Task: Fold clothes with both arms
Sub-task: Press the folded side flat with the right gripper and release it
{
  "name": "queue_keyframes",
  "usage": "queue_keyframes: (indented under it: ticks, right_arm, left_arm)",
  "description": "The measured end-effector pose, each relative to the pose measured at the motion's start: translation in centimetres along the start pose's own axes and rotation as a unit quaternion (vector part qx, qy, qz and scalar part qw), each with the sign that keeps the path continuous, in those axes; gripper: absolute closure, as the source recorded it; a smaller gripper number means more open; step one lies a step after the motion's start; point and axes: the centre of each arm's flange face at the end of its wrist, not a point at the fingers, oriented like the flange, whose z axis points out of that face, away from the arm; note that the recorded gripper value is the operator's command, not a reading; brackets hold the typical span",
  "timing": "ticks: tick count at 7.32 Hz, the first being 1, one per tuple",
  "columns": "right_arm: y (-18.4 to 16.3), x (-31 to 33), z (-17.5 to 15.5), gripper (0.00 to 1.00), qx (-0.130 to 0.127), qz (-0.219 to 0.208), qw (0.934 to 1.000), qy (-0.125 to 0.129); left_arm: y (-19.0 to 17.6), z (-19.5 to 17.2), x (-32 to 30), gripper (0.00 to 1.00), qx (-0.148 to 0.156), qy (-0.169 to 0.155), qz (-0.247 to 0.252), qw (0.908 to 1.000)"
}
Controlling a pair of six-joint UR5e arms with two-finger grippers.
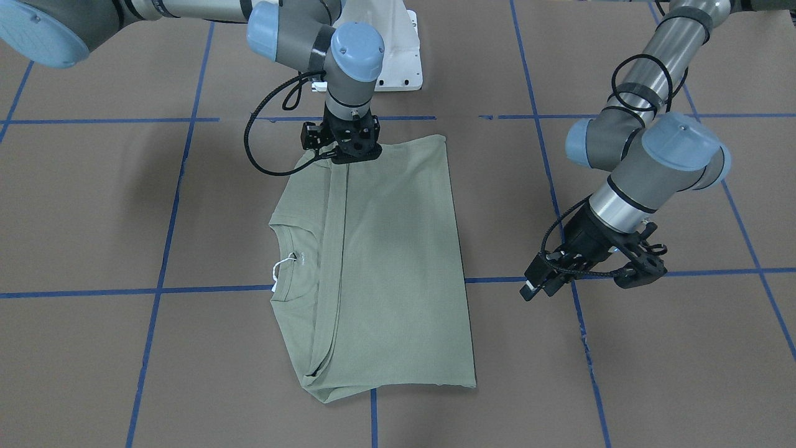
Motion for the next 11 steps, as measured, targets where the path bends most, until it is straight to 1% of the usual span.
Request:
queue_keyframes:
  ticks: [3,6,7,8,9,10,11]
  right_arm:
    - [1.8,-0.9,2.1,0.09,-0.002,-0.026,0.9987,0.043]
    - [2.6,-0.2,3.4,0.11,-0.012,-0.036,0.9971,0.066]
    - [3.0,2.4,3.9,0.11,-0.017,-0.045,0.9959,0.077]
    - [3.8,6.8,4.0,0.11,-0.018,-0.053,0.9949,0.084]
    - [5.3,10.4,3.1,0.11,-0.016,-0.061,0.9944,0.085]
    - [6.1,11.7,2.1,0.11,-0.014,-0.065,0.9944,0.082]
    - [6.3,11.5,1.0,0.11,-0.007,-0.066,0.9950,0.075]
  left_arm:
    - [0.0,0.0,-0.3,0.37,0.000,-0.001,-0.001,1.0000]
    - [0.1,-0.4,0.0,0.36,0.000,0.003,0.001,1.0000]
    - [0.1,-0.5,0.2,0.36,0.001,0.004,0.001,1.0000]
    - [0.1,-0.6,0.3,0.36,0.001,0.005,0.002,1.0000]
    - [0.2,-0.8,0.5,0.36,0.001,0.007,0.003,1.0000]
    - [0.3,-1.1,0.9,0.35,0.001,0.009,0.004,0.9999]
    - [0.4,-1.2,1.1,0.35,0.002,0.011,0.004,0.9999]
